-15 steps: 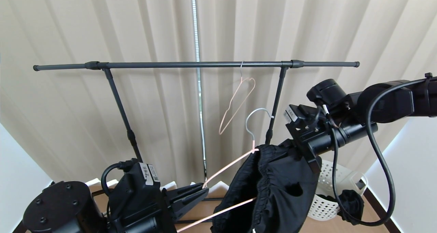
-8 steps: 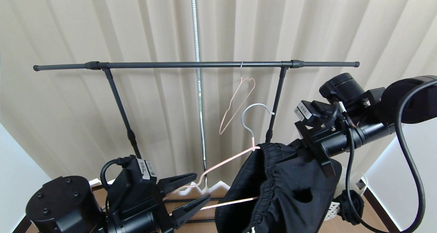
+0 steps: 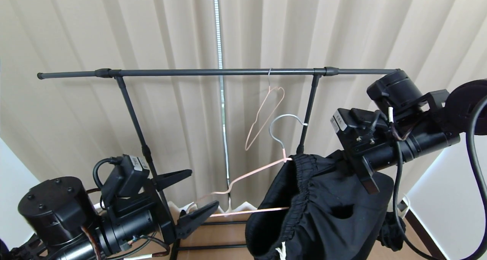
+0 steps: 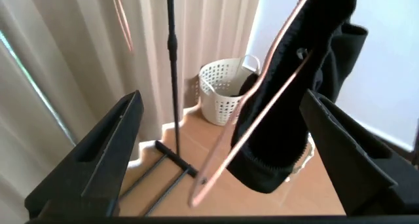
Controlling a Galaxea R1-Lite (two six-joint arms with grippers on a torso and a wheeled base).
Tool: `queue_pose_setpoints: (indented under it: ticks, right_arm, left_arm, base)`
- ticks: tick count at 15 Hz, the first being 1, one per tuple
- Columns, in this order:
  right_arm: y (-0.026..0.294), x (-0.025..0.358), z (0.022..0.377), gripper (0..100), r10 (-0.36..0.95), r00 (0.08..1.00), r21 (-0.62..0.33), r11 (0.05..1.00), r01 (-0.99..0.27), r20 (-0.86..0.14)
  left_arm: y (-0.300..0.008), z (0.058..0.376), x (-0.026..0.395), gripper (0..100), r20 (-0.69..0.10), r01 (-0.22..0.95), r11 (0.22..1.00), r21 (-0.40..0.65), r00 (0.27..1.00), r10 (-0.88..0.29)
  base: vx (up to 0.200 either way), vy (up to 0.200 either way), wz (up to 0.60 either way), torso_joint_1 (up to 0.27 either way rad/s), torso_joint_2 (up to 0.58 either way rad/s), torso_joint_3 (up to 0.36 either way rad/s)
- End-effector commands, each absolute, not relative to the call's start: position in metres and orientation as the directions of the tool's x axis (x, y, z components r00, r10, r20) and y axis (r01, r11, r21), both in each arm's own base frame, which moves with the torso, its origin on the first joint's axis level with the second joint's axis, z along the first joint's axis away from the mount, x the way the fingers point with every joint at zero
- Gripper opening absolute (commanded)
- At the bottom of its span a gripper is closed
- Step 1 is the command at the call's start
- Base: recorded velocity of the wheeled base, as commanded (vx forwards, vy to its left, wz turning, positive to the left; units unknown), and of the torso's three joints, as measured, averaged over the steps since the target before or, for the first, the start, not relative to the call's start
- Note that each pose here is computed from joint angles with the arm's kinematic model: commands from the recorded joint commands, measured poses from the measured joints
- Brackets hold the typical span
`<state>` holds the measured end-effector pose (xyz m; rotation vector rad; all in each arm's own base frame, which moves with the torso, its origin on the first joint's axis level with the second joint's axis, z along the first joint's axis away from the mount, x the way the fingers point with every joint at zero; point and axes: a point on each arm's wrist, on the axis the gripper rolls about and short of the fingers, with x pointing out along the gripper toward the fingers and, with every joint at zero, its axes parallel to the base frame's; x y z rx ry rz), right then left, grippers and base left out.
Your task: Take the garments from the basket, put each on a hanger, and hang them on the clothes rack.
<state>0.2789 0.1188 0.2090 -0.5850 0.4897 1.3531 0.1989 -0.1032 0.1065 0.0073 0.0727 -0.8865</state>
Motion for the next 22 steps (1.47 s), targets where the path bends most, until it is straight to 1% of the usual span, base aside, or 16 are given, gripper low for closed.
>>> queue_pose_setpoints:
  ticks: [1,2,4,5,6,7,8,10,11,13,14,15,16,19,22]
  right_arm:
    - [0.116,0.274,0.218,0,0.752,0.186,-0.133,0.130,-0.982,-0.633]
    - [0.115,0.272,0.222,0,0.754,0.197,-0.141,0.139,-0.980,-0.627]
    - [0.115,0.272,0.228,0,0.747,0.223,-0.160,0.157,-0.974,-0.626]
    - [0.113,0.274,0.235,0,0.712,0.285,-0.202,0.201,-0.958,-0.641]
    - [0.112,0.273,0.243,0,0.666,0.353,-0.236,0.263,-0.936,-0.657]
    - [0.113,0.272,0.250,0,0.638,0.395,-0.228,0.331,-0.916,-0.661]
    - [0.122,0.267,0.255,0,0.618,0.418,-0.221,0.372,-0.902,-0.666]
    - [0.129,0.261,0.262,0,0.578,0.473,-0.249,0.425,-0.870,-0.665]
    - [0.129,0.257,0.266,0,0.577,0.500,-0.273,0.437,-0.857,-0.645]
    - [0.130,0.253,0.271,0,0.579,0.520,-0.297,0.440,-0.848,-0.628]
    - [0.130,0.252,0.273,0,0.567,0.537,-0.312,0.449,-0.837,-0.625]
    - [0.130,0.251,0.273,0,0.554,0.547,-0.321,0.456,-0.830,-0.628]
    - [0.131,0.251,0.273,0,0.536,0.559,-0.331,0.465,-0.821,-0.632]
    - [0.133,0.245,0.271,0,0.532,0.566,-0.304,0.502,-0.810,-0.629]
    - [0.133,0.245,0.266,0,0.536,0.592,-0.327,0.511,-0.795,-0.601]
  left_arm:
    - [-0.092,0.111,0.209,100,-0.041,0.764,0.640,-0.081,0.639,-0.768]
    - [-0.086,0.113,0.212,100,-0.032,0.773,0.621,-0.131,0.623,-0.781]
    - [-0.081,0.115,0.217,100,-0.020,0.767,0.613,-0.189,0.621,-0.784]
    - [-0.081,0.114,0.221,100,-0.019,0.755,0.605,-0.253,0.621,-0.784]
    - [-0.083,0.109,0.223,100,-0.035,0.745,0.601,-0.288,0.619,-0.784]
    - [-0.085,0.102,0.226,100,-0.061,0.741,0.599,-0.303,0.612,-0.789]
    - [-0.090,0.096,0.226,100,-0.080,0.746,0.587,-0.314,0.596,-0.799]
    - [-0.096,0.091,0.227,100,-0.099,0.751,0.575,-0.325,0.578,-0.810]
    - [-0.100,0.087,0.227,100,-0.110,0.757,0.567,-0.324,0.565,-0.818]
    - [-0.105,0.087,0.228,100,-0.108,0.769,0.560,-0.308,0.557,-0.824]
    - [-0.113,0.083,0.229,100,-0.144,0.750,0.586,-0.305,0.572,-0.807]
    - [-0.120,0.081,0.230,100,-0.168,0.720,0.627,-0.297,0.607,-0.777]
    - [-0.129,0.079,0.230,100,-0.188,0.701,0.650,-0.293,0.624,-0.758]
    - [-0.140,0.073,0.227,100,-0.218,0.700,0.651,-0.292,0.615,-0.758]
    - [-0.146,0.068,0.230,100,-0.231,0.683,0.670,-0.290,0.630,-0.742]
  base:
    - [0.000,0.000,0.00,0.000,0.00,0.000]
    - [0.000,0.000,0.00,0.000,0.00,0.000]
    - [0.000,0.000,0.00,0.000,0.00,0.000]
    - [0.000,0.000,0.00,0.000,0.00,0.000]
    - [0.000,0.000,0.00,0.000,0.00,0.000]
    - [0.000,0.000,0.00,0.000,0.00,0.000]
    - [0.000,0.000,0.00,0.000,0.00,0.000]
    - [0.000,0.000,0.00,0.000,0.00,0.000]
    - [0.000,0.000,0.00,0.000,0.00,0.000]
    - [0.000,0.000,0.00,0.000,0.00,0.000]
    - [0.000,0.000,0.00,0.000,0.00,0.000]
    - [0.000,0.000,0.00,0.000,0.00,0.000]
    - [0.000,0.000,0.00,0.000,0.00,0.000]
    - [0.000,0.000,0.00,0.000,0.00,0.000]
    - [0.000,0.000,0.00,0.000,0.00,0.000]
